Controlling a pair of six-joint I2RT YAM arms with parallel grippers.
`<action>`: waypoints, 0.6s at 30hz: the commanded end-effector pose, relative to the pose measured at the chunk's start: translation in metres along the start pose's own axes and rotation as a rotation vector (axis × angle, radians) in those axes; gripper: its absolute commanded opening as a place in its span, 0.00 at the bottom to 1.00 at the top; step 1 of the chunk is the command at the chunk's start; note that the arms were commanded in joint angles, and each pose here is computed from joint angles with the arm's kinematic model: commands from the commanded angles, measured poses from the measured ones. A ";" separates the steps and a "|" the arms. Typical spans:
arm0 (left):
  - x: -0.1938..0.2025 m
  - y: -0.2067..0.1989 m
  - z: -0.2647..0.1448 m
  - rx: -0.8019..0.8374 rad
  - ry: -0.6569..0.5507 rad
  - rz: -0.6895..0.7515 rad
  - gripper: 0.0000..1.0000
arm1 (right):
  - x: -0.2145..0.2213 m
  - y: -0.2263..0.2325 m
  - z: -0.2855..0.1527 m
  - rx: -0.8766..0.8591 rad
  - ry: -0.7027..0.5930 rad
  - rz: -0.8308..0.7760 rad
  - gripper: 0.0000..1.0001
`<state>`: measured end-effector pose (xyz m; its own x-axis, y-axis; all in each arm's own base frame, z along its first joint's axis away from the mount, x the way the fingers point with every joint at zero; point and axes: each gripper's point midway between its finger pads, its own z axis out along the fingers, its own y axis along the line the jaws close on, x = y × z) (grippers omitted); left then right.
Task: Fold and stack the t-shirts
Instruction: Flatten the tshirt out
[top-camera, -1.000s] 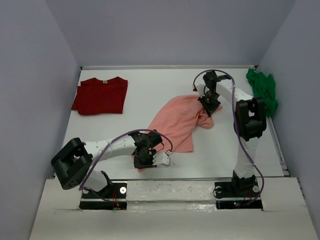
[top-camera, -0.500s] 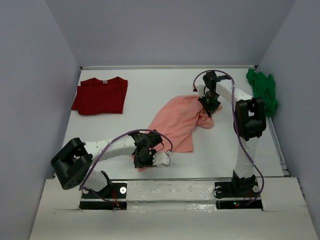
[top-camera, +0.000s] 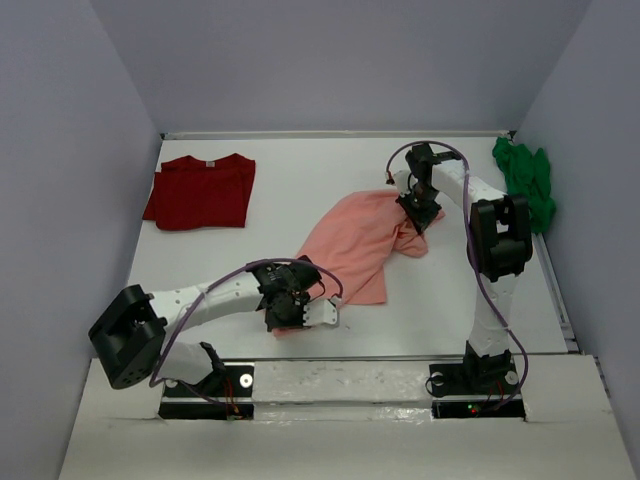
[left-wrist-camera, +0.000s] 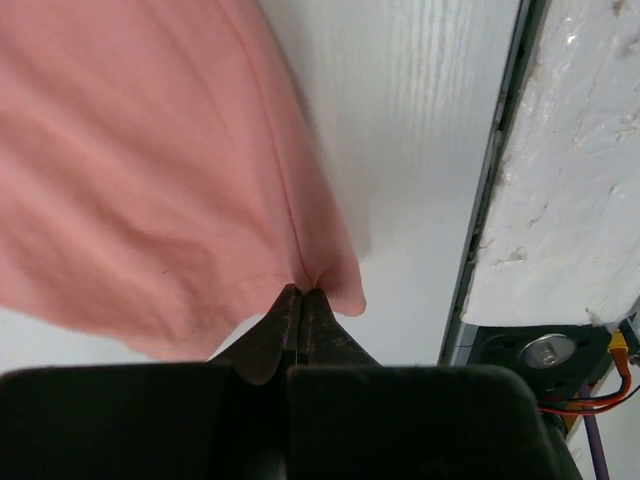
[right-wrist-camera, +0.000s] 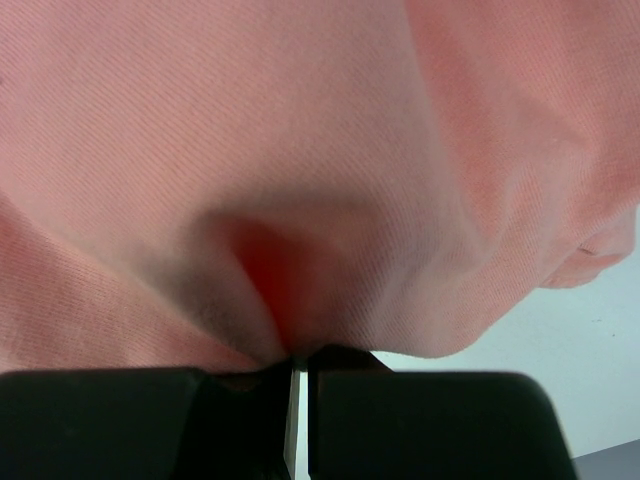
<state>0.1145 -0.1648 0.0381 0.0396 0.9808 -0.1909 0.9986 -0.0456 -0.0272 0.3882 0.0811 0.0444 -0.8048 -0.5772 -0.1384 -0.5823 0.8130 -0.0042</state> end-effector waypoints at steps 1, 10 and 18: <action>-0.003 0.028 -0.030 -0.148 -0.028 -0.010 0.00 | -0.006 -0.005 -0.005 0.039 -0.024 -0.019 0.00; 0.029 0.063 -0.045 -0.345 0.040 -0.084 0.00 | -0.006 -0.007 -0.012 0.061 -0.036 -0.015 0.55; 0.060 0.076 -0.045 -0.457 0.105 -0.117 0.00 | -0.012 -0.015 -0.047 0.136 -0.118 -0.010 0.68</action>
<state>0.1817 -0.1187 0.0618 -0.0816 0.9865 -0.1420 0.9450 0.1219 0.3035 0.3897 0.0740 0.0504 -0.8037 -0.5770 -0.1451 -0.5763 0.8156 -0.0511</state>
